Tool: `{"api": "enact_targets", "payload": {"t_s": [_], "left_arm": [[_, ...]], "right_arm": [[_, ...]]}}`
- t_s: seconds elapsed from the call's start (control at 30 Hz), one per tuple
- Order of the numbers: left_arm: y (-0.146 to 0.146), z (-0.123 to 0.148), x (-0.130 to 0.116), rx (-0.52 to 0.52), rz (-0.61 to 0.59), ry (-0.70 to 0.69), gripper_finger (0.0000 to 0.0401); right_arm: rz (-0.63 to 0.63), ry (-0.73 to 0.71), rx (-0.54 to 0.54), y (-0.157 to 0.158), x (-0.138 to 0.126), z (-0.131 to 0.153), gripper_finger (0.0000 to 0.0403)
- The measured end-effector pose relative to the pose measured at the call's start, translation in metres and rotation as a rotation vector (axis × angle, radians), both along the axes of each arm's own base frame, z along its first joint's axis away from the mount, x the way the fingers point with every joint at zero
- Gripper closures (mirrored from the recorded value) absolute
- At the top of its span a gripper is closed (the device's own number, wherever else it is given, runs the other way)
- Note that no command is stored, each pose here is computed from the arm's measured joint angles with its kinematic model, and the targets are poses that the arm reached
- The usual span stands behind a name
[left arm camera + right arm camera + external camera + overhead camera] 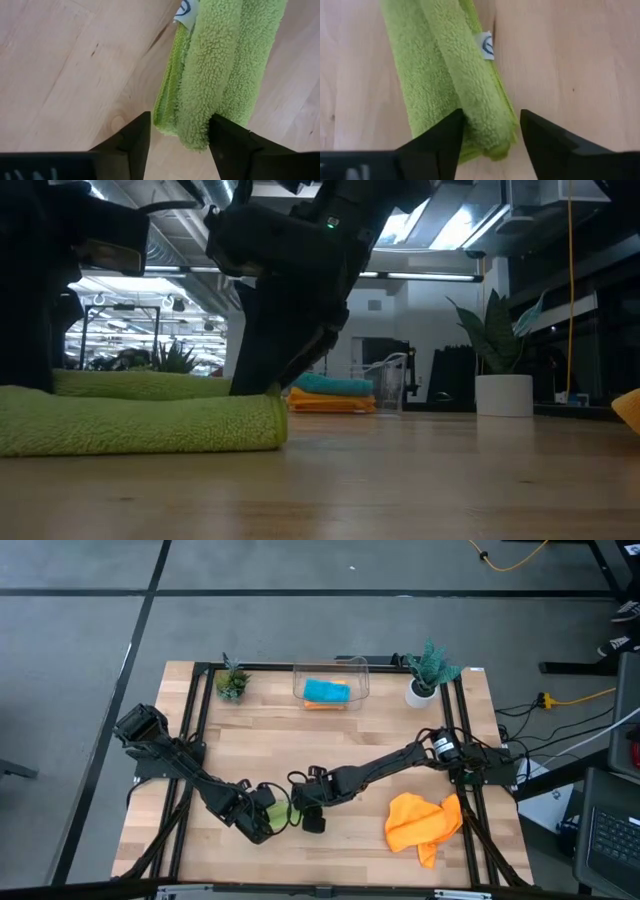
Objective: Fold microfiber towels
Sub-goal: Fold the green towel
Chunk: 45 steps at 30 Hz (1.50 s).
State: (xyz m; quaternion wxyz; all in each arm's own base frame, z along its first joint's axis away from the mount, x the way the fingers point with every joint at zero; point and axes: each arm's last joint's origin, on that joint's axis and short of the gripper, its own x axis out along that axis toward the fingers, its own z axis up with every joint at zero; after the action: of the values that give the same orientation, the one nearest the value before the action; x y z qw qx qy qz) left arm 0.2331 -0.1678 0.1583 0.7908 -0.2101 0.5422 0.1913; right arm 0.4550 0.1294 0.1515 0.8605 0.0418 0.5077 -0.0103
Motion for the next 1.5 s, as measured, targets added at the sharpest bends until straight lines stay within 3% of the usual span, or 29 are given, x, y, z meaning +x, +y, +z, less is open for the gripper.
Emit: {"api": "enact_targets", "payload": {"t_s": [0.2,0.6,0.87,1.03,1.23,1.33,1.5], "left_arm": [[0.001,0.000,-0.001,-0.013,-0.004,0.026,0.0219],[0.004,0.016,0.006,0.008,-0.015,0.080,0.0215],[0.015,0.018,0.008,0.025,0.020,0.108,0.0162],[0.017,0.046,0.003,-0.048,0.016,0.027,0.0150],[0.016,0.088,-0.019,-0.191,0.009,-0.083,0.0153],[0.013,0.104,-0.033,-0.258,-0.018,-0.125,0.0153],[0.006,0.121,-0.054,-0.305,-0.050,-0.203,0.0153]], "right_arm": [[-0.020,0.035,-0.009,-0.009,0.004,0.016,0.0172],[-0.031,0.041,0.005,-0.014,0.009,0.035,0.0169],[-0.073,0.071,0.040,-0.015,0.007,0.036,0.0169],[-0.072,0.086,0.039,-0.014,0.007,0.052,0.0169],[-0.064,0.066,0.080,-0.006,0.007,0.074,0.0169],[-0.070,0.039,0.133,0.006,0.007,0.085,0.0176],[0.017,0.066,0.119,0.033,-0.005,0.099,0.0198]]}}
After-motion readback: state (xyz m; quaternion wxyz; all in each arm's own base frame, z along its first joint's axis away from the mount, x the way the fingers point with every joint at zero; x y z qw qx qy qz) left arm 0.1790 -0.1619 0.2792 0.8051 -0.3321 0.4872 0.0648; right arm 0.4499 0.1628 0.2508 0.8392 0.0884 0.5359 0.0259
